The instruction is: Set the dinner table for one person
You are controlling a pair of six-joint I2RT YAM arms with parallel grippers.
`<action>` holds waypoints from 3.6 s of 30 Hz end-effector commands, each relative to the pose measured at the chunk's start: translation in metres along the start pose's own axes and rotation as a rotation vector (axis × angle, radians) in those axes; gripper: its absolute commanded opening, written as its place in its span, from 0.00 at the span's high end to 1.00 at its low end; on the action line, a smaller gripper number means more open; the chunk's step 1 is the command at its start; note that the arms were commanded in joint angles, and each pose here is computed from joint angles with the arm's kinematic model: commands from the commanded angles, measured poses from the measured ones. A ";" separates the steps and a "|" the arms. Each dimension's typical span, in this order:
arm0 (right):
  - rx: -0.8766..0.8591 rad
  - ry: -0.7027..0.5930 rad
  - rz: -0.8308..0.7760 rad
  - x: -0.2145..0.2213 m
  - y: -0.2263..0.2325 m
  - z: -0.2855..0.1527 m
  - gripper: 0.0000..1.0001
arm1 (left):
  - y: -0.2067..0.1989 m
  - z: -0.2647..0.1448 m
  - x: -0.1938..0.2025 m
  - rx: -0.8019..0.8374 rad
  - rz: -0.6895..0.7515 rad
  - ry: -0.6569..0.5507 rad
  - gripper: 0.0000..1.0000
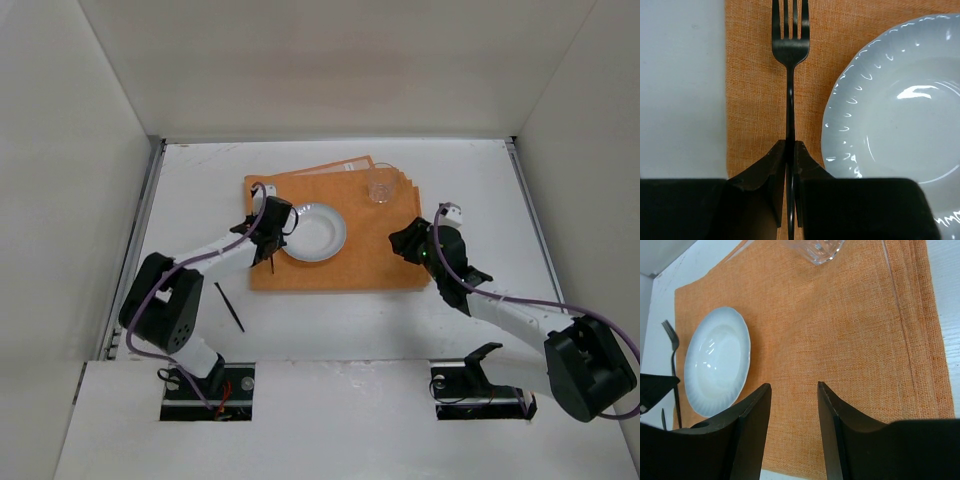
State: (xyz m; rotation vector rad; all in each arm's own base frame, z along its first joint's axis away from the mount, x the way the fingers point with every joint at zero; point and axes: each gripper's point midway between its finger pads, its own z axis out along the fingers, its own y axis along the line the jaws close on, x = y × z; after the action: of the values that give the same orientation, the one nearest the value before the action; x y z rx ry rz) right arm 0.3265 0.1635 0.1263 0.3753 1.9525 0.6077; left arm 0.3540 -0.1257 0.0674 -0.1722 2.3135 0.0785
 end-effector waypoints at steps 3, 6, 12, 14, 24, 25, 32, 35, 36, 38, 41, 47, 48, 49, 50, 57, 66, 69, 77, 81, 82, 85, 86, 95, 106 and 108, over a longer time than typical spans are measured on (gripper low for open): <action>-0.042 -0.055 0.003 -0.016 0.014 0.002 0.52 | -0.005 0.027 0.006 0.036 0.019 0.025 0.94; -0.054 -0.036 0.010 -0.012 0.016 0.003 0.52 | 0.000 0.034 0.009 0.017 0.012 0.030 0.92; -0.061 -0.028 0.009 -0.009 0.018 0.002 0.52 | 0.015 0.024 0.004 -0.014 -0.054 -0.011 0.68; -0.067 -0.035 0.004 -0.012 0.020 0.001 0.51 | 0.021 0.011 -0.003 -0.023 -0.093 -0.058 0.63; -0.067 -0.022 0.004 -0.008 0.021 0.003 0.50 | 0.069 -0.071 -0.005 -0.062 -0.260 -0.138 0.58; -0.068 -0.021 0.004 -0.008 0.021 0.003 0.50 | 0.081 -0.076 0.007 -0.093 -0.271 -0.117 0.58; -0.076 -0.001 -0.009 -0.003 0.024 0.007 0.65 | 0.124 -0.101 0.091 -0.245 -0.466 0.069 0.58; -0.083 0.004 -0.024 -0.001 0.028 0.006 0.73 | 0.133 -0.103 0.111 -0.288 -0.507 0.103 0.59; -0.078 0.005 -0.026 -0.001 0.027 0.007 0.73 | 0.135 -0.103 0.115 -0.299 -0.517 0.112 0.59; -0.084 0.017 -0.024 0.002 0.028 0.007 0.73 | 0.134 -0.101 0.119 -0.299 -0.527 0.128 0.59; -0.094 0.009 -0.034 0.000 0.032 0.004 0.70 | 0.127 -0.097 0.126 -0.285 -0.543 0.158 0.62; -0.108 0.002 -0.032 -0.003 0.035 0.001 0.58 | 0.121 -0.088 0.134 -0.279 -0.577 0.198 0.65; -0.107 -0.004 -0.033 -0.004 0.036 0.000 0.58 | 0.122 -0.086 0.135 -0.285 -0.583 0.202 0.65; -0.103 -0.004 -0.034 -0.004 0.034 0.000 0.58 | 0.122 -0.085 0.136 -0.289 -0.584 0.207 0.65; -0.106 0.000 -0.031 -0.003 0.035 0.001 0.58 | 0.123 -0.085 0.136 -0.290 -0.584 0.212 0.65; -0.107 0.013 -0.029 0.001 0.034 0.001 0.58 | 0.124 -0.076 0.140 -0.289 -0.572 0.232 0.66; -0.098 0.016 -0.030 0.002 0.033 0.004 0.58 | 0.125 -0.070 0.148 -0.272 -0.569 0.259 0.78; -0.096 0.014 -0.030 0.002 0.032 0.004 0.58 | 0.127 -0.070 0.151 -0.274 -0.563 0.259 0.90; -0.091 0.012 -0.028 0.002 0.031 0.004 0.58 | 0.124 -0.080 0.117 -0.225 -0.541 0.177 0.97; -0.081 0.002 -0.019 0.000 0.027 0.004 0.57 | 0.115 -0.094 0.073 -0.175 -0.509 0.071 0.98; -0.078 -0.002 -0.015 -0.001 0.026 0.003 0.57 | 0.109 -0.098 0.058 -0.149 -0.498 0.038 0.98; -0.047 -0.046 -0.001 -0.011 0.017 0.001 0.55 | 0.076 -0.108 0.020 -0.058 -0.454 -0.024 0.98; -0.036 -0.057 0.005 -0.014 0.013 0.001 0.54 | 0.057 -0.111 0.007 -0.014 -0.432 -0.046 0.98; -0.006 -0.103 0.043 -0.025 0.000 -0.004 0.52 | -0.138 -0.127 -0.051 0.350 -0.243 -0.140 0.97; -0.019 -0.132 0.056 -0.032 0.001 -0.011 0.52 | -0.254 -0.082 -0.048 0.504 -0.226 -0.065 0.97; -0.018 -0.137 0.066 -0.034 -0.001 -0.012 0.52 | -0.259 -0.070 -0.046 0.500 -0.235 -0.052 0.97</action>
State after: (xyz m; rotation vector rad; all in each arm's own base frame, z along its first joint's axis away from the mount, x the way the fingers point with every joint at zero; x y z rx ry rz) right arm 0.3248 0.1482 0.1376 0.4289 1.8890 0.6025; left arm 0.3532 -0.3678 0.1183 -0.1508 2.2447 -0.4898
